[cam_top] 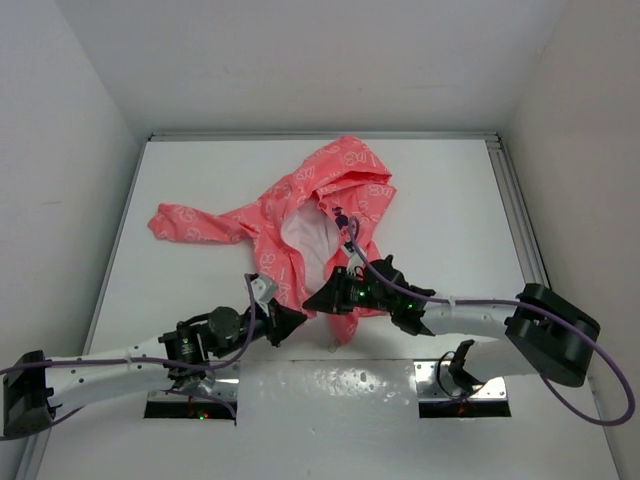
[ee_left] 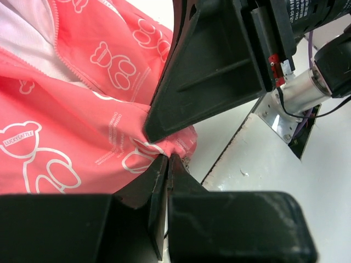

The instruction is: Zip up the jacket

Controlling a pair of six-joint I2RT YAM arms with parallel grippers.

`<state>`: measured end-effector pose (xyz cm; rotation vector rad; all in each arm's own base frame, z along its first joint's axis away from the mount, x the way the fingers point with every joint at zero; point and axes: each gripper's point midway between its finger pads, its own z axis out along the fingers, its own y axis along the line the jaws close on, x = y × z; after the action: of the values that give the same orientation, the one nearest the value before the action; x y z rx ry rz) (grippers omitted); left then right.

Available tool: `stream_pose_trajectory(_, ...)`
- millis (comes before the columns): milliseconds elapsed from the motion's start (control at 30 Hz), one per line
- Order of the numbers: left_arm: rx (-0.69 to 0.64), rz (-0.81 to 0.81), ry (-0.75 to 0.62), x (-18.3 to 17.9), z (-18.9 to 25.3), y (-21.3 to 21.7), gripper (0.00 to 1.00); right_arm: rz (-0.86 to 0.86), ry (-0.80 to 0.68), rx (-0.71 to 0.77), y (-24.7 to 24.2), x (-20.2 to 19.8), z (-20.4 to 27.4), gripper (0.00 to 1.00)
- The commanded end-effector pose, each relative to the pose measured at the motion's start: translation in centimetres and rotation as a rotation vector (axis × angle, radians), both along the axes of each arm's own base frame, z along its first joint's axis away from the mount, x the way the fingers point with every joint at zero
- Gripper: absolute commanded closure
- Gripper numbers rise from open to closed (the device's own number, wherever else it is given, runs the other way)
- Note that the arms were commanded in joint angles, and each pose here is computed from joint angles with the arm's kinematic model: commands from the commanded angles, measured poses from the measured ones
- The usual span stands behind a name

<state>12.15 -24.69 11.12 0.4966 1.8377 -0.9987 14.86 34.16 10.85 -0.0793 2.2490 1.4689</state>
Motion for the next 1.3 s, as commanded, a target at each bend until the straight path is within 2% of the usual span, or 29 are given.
stream_pose_trajectory(0, -0.048, -0.018, -0.029, 0.0, 1.8, -0.6, 1.00, -0.004, -0.045, 0.082, 0.6, 0.2, 1.7, 0.97)
stream_pose_trajectory(33, -0.048, -0.014, -0.026, 0.1, 1.9, -0.6, 1.00, -0.017, -0.043, 0.090, 0.5, 0.3, 1.7, 1.00)
stream_pose_trajectory(100, -0.047, 0.016, 0.003, 0.3, 1.6, -0.4, 0.99, -0.026, -0.058, 0.115, 0.3, 0.4, 2.0, 1.00)
stream_pose_trajectory(133, -0.053, 0.034, 0.015, 0.5, 1.4, -0.2, 0.91, -0.024, -0.062, 0.121, 0.3, 0.3, 2.0, 1.00)
stream_pose_trajectory(167, -0.069, 0.053, 0.021, 0.7, 1.5, -0.1, 0.74, -0.024, -0.079, 0.146, 0.3, 0.3, 2.5, 1.00)
stream_pose_trajectory(200, -0.101, 0.060, 0.037, 0.6, 1.4, -0.1, 0.67, -0.027, -0.081, 0.152, 0.0, 0.1, 2.3, 1.00)
stream_pose_trajectory(267, -0.136, 0.061, 0.051, 0.5, 1.9, -0.2, 0.55, -0.041, -0.116, 0.190, -0.1, 0.4, 3.0, 1.00)
stream_pose_trajectory(367, -0.185, 0.086, 0.081, 0.7, 1.7, -0.1, 0.49, -0.027, -0.138, 0.229, -0.3, 0.0, 3.5, 1.00)
stream_pose_trajectory(600, -0.296, 0.145, 0.144, 1.3, 1.8, -0.1, 0.51, -0.025, -0.164, 0.303, -0.5, -0.3, 4.9, 1.00)
stream_pose_trajectory(900, -0.309, 0.124, 0.148, 1.7, 2.6, -0.9, 0.55, -0.013, -0.152, 0.356, -0.5, -0.7, 5.9, 1.00)
stream_pose_trajectory(1000, -0.319, 0.146, 0.148, 2.0, 2.4, -0.7, 0.59, 0.002, -0.149, 0.363, -0.5, -1.0, 6.0, 1.00)
stream_pose_trajectory(1133, -0.340, 0.156, 0.130, 2.3, 3.1, -0.5, 0.72, 0.002, -0.141, 0.370, -0.4, -0.9, 6.1, 1.00)
stream_pose_trajectory(1267, -0.361, 0.145, 0.127, 2.2, 3.7, -0.7, 0.82, -0.012, -0.126, 0.358, -0.6, -1.0, 5.4, 1.00)
